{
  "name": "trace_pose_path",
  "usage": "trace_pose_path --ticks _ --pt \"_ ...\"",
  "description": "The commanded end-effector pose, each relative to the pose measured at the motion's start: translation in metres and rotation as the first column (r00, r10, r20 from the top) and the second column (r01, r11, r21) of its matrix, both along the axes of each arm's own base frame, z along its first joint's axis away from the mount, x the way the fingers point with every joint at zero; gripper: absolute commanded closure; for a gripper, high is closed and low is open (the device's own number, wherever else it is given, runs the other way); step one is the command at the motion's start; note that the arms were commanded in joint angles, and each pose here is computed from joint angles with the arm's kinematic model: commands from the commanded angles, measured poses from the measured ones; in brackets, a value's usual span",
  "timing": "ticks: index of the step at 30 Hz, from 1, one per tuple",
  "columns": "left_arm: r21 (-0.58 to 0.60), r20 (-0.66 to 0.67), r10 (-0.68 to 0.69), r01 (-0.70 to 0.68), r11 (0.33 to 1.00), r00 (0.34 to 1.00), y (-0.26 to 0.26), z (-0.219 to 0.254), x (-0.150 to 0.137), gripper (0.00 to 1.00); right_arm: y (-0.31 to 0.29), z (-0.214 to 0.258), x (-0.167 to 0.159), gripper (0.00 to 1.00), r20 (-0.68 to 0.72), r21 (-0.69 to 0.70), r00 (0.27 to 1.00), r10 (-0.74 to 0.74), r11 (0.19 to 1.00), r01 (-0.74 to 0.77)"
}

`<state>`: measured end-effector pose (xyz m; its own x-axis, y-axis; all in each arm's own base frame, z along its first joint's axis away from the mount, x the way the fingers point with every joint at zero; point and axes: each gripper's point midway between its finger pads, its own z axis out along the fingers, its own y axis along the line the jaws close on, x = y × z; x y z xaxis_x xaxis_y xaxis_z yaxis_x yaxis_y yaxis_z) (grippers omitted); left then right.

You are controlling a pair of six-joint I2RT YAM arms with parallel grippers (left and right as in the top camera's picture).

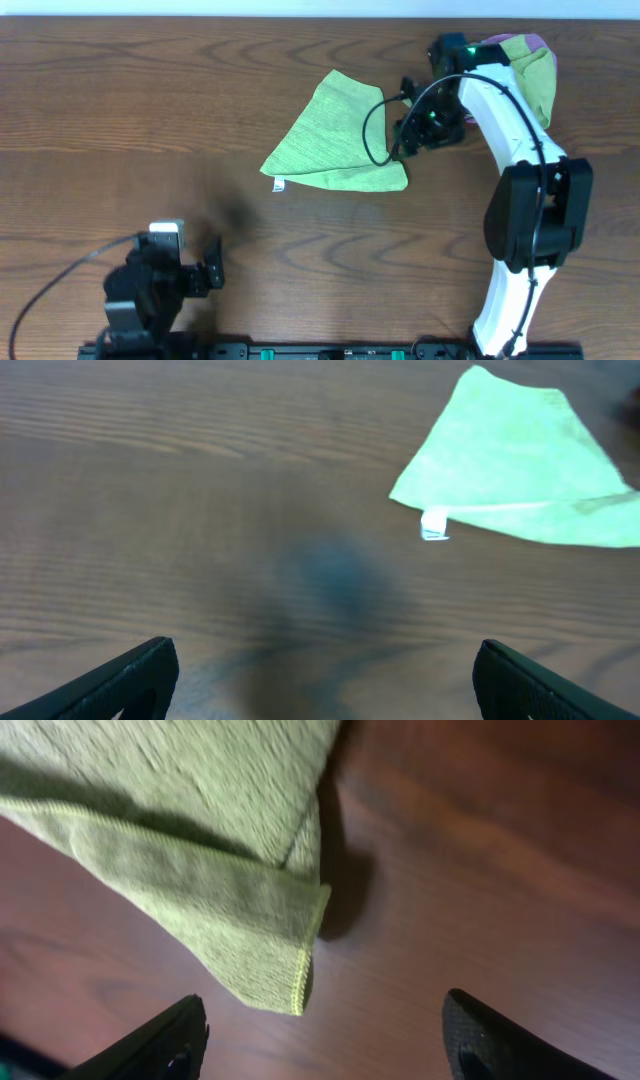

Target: Fold the cloth

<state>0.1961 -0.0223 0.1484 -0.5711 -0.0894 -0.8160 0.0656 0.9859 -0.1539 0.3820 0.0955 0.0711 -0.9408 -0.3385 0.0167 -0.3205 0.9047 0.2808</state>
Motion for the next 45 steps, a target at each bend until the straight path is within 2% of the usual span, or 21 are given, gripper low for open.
trace_pose_path --ticks 1,6,10,16,21,22,24,26,27,31,35,40,42,45 --pt "-0.033 -0.021 -0.043 0.042 0.999 0.999 -0.009 0.031 0.012 0.05 0.014 -0.009 -0.018 0.27 -0.066 0.151 0.998 -0.001 0.988 0.011" --pt "-0.119 -0.18 -0.125 0.104 0.987 0.976 -0.025 0.05 0.037 0.05 0.026 -0.035 -0.041 0.32 -0.131 0.249 0.991 -0.004 0.968 0.037" --pt "-0.21 -0.254 -0.21 0.158 0.965 0.944 -0.041 0.054 0.056 0.05 0.042 -0.035 -0.046 0.37 -0.13 0.356 0.991 0.018 0.934 0.03" --pt "-0.334 -0.367 -0.301 0.178 0.926 0.88 -0.059 0.026 0.068 0.05 0.043 -0.037 -0.036 0.42 -0.08 0.364 0.997 0.019 0.932 0.011" --pt "-0.439 -0.422 -0.38 0.182 0.88 0.823 -0.074 0.009 0.07 0.05 0.039 -0.04 -0.035 0.42 -0.069 0.338 0.997 0.034 0.941 -0.008" --pt "-0.447 -0.429 -0.385 0.178 0.876 0.817 -0.075 0.007 0.07 0.05 0.039 -0.04 -0.035 0.46 -0.068 0.339 0.997 0.034 0.941 -0.009" --pt "-0.455 -0.448 -0.381 0.161 0.876 0.809 -0.075 0.002 0.071 0.05 0.039 -0.04 -0.035 0.62 -0.068 0.339 0.997 0.034 0.941 -0.009" --pt "-0.456 -0.45 -0.381 0.159 0.876 0.808 -0.075 0.001 0.072 0.05 0.04 -0.039 -0.036 0.9 -0.067 0.339 0.997 0.037 0.941 -0.012" --pt "-0.455 -0.446 -0.381 0.161 0.876 0.81 -0.075 0.001 0.073 0.05 0.041 -0.037 -0.036 0.99 -0.06 0.34 0.997 0.045 0.94 -0.022" --pt "-0.45 -0.422 -0.378 0.172 0.876 0.824 -0.074 0.004 0.079 0.05 0.047 -0.014 -0.03 0.98 0.042 0.33 0.995 0.096 0.938 -0.104" --pt "-0.442 -0.387 -0.376 0.189 0.877 0.842 -0.074 0.008 0.088 0.05 0.045 0.026 -0.023 0.99 0.206 0.177 0.965 0.164 0.963 -0.202" --pt "-0.446 -0.369 -0.357 0.173 0.878 0.858 -0.073 0.01 0.096 0.05 0.054 0.06 -0.03 0.99 0.319 0.025 0.911 0.261 0.959 -0.283" --pt "-0.449 -0.366 -0.354 0.17 0.877 0.861 -0.073 0.01 0.099 0.05 0.055 0.063 -0.034 0.95 0.33 -0.05 0.894 0.304 0.951 -0.305" --pt "-0.451 -0.37 -0.353 0.166 0.877 0.859 -0.073 0.007 0.102 0.05 0.059 0.061 -0.047 0.84 0.297 -0.143 0.871 0.391 0.92 -0.365"
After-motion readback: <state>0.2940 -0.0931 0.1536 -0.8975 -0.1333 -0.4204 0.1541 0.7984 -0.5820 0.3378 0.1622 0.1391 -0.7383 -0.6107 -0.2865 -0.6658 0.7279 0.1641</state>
